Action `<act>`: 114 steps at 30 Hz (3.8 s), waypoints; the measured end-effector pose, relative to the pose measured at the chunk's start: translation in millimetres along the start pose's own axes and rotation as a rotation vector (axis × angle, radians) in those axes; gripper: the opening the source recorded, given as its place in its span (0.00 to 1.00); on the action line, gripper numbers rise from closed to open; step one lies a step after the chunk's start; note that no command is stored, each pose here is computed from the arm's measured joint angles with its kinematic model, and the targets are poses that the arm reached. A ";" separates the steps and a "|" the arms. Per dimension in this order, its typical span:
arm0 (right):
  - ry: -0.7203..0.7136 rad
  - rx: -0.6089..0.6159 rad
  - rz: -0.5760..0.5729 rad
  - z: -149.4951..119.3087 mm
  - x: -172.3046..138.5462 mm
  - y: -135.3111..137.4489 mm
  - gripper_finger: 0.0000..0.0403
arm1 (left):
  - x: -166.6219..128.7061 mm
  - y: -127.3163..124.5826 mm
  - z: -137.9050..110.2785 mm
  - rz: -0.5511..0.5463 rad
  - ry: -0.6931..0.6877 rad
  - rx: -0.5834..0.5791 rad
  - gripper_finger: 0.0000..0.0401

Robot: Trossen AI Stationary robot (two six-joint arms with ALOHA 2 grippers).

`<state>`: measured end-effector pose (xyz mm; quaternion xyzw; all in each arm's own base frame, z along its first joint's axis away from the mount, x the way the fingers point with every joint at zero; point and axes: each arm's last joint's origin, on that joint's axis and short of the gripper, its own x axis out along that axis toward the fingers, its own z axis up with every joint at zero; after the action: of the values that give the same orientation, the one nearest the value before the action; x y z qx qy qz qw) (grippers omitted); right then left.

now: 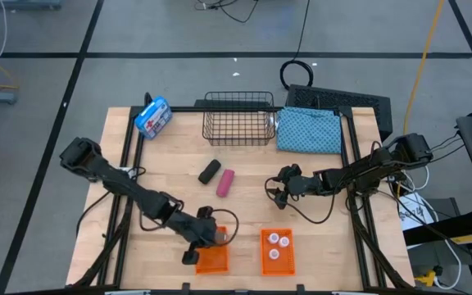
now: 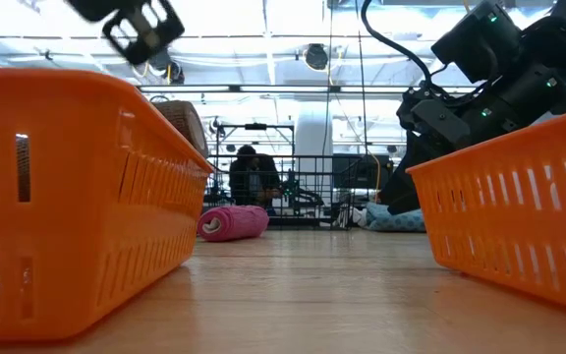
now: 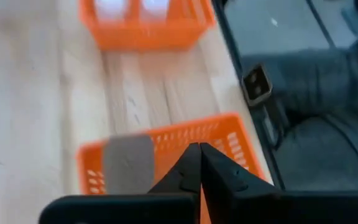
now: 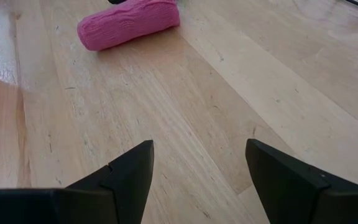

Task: Pick & Place Medicine items
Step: Put the brown bandage into the left orange basket

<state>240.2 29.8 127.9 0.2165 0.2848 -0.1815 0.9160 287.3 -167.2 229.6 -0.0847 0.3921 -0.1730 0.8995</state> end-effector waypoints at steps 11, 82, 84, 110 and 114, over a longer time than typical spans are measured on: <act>0.002 -0.003 -0.001 -0.2 0.0 -0.1 0.61 | 1.0 5.6 -7.8 0.184 0.039 0.136 0.46; 0.000 -0.047 -0.004 -0.1 0.0 -0.2 0.61 | 9.2 -14.2 -19.8 -0.196 0.086 1.191 0.18; 0.000 -0.060 -0.004 -0.1 0.0 -0.2 0.61 | 9.0 -14.6 -19.7 -0.241 0.069 1.251 0.18; -0.056 -0.040 0.037 5.5 -0.2 4.0 0.61 | 34.7 8.6 -13.1 -0.241 -0.011 1.560 0.18; -0.054 -0.041 0.036 5.2 -0.2 3.8 0.61 | 37.1 7.2 -7.5 -0.187 -0.054 1.476 0.18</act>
<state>244.1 30.4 133.0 0.1979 0.2598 -0.1649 0.9307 307.0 -174.7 197.4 0.5043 0.1427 -0.4651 0.7134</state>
